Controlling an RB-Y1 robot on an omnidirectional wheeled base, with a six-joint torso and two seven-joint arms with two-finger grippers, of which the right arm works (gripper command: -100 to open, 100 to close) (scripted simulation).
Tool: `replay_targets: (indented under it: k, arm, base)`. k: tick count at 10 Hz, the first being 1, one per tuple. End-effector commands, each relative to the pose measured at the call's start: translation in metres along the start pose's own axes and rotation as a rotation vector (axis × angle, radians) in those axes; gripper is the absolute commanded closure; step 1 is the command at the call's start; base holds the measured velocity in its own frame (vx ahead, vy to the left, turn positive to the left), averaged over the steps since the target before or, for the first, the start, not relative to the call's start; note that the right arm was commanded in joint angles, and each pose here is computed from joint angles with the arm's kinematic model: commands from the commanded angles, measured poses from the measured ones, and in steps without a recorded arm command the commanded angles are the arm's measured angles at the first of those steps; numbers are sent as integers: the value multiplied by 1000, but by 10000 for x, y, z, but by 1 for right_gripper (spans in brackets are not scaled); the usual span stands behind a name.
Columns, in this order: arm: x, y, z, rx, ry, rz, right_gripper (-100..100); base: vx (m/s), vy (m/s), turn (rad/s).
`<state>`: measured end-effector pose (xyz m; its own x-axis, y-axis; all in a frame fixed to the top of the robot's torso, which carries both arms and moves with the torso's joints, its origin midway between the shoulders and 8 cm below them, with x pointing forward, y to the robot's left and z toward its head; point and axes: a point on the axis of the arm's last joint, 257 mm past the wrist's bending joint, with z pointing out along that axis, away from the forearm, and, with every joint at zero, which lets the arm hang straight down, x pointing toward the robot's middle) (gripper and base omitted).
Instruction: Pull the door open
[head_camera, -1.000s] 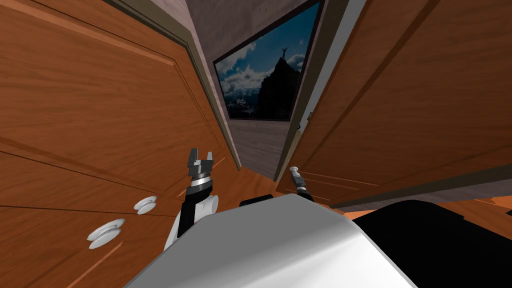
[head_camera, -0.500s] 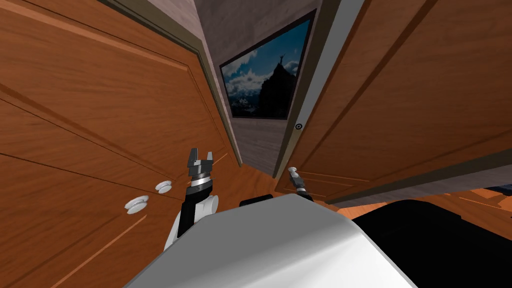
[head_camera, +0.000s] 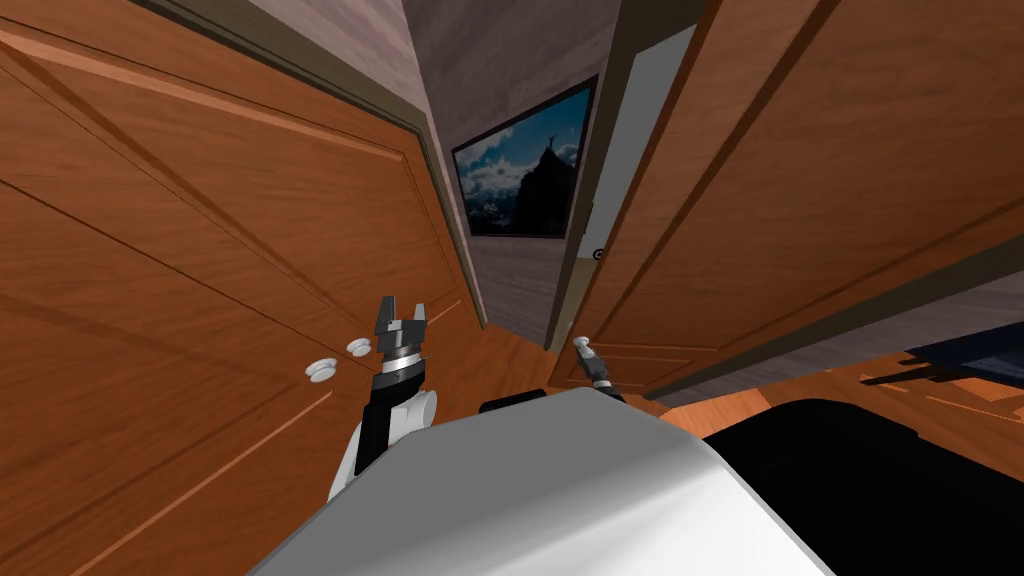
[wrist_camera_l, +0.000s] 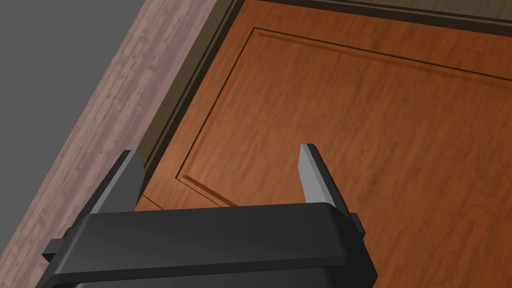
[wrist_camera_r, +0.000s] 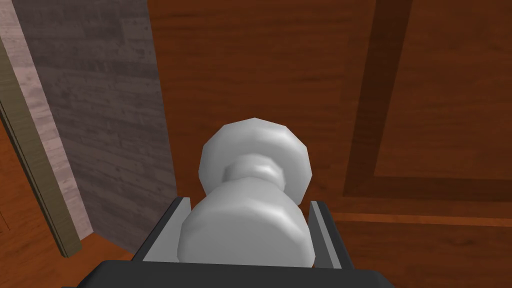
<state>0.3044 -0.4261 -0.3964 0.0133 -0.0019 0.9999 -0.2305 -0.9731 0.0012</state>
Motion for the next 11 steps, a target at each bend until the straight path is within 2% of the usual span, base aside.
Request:
replay_targets:
  k: [1,8,9,11]
  arm:
    - [8,10,-55,18,4,-1,100]
    - [42,44,-299,100,13,1,100]
    - [27,42,-280,94,9,-2,100]
    - [13,41,-342,115,6,-1,100]
  base:
    - [-210,-23,177]
    - [-249,-19,141]
    - [-105,1,13]
    - [-174,-24,130]
